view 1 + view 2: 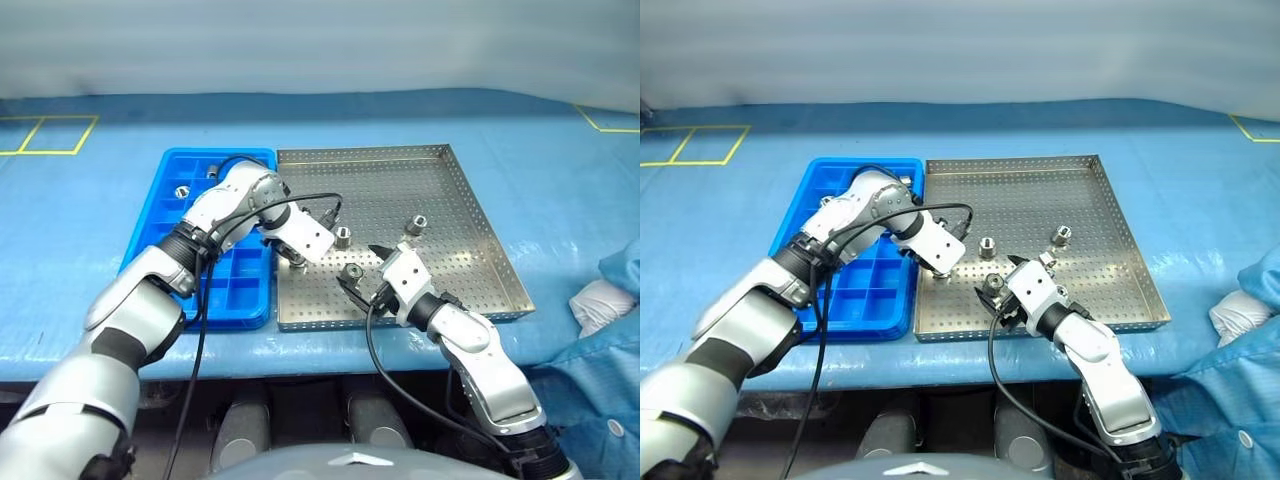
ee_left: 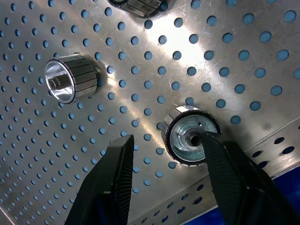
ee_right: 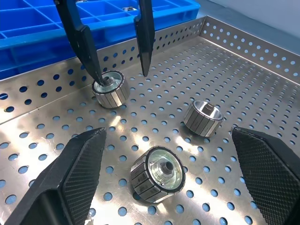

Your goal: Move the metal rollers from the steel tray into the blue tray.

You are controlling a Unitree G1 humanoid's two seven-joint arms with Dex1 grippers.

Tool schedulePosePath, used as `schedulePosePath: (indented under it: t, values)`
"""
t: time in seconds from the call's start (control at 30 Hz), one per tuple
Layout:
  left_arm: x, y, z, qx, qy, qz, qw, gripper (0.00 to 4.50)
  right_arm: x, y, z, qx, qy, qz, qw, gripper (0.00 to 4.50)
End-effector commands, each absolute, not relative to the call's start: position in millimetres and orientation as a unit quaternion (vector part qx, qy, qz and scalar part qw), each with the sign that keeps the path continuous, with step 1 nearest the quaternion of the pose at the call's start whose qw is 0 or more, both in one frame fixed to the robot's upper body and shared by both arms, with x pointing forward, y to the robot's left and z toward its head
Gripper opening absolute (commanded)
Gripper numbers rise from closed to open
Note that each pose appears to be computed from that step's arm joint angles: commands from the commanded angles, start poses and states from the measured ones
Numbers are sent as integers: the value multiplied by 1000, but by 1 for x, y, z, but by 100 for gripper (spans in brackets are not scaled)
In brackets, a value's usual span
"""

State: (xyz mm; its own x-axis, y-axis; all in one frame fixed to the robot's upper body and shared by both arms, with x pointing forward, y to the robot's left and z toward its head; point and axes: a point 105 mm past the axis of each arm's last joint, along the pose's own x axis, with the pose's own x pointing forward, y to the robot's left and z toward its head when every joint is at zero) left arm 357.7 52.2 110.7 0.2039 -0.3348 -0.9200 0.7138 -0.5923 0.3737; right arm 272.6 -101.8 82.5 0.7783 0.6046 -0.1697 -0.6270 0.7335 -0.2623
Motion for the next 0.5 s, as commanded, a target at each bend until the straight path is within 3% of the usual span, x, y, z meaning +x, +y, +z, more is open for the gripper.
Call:
schedulePosePath:
  t: [0.03,0.2,0.3,0.43,0.5]
  values:
    - [359,49,114,652,144,-614,420,246,275,-100,93,-156,11,329,931,450]
    - [356,47,106,651,150,-621,411,246,275,-100,95,-158,9,329,931,450]
    - [355,47,105,646,152,-624,411,193,275,-100,95,-160,8,327,931,450]
    - [357,48,104,650,155,-620,410,69,275,-101,95,-160,7,325,932,450]
    - [358,49,104,652,157,-618,411,69,276,-101,95,-160,7,324,932,450]
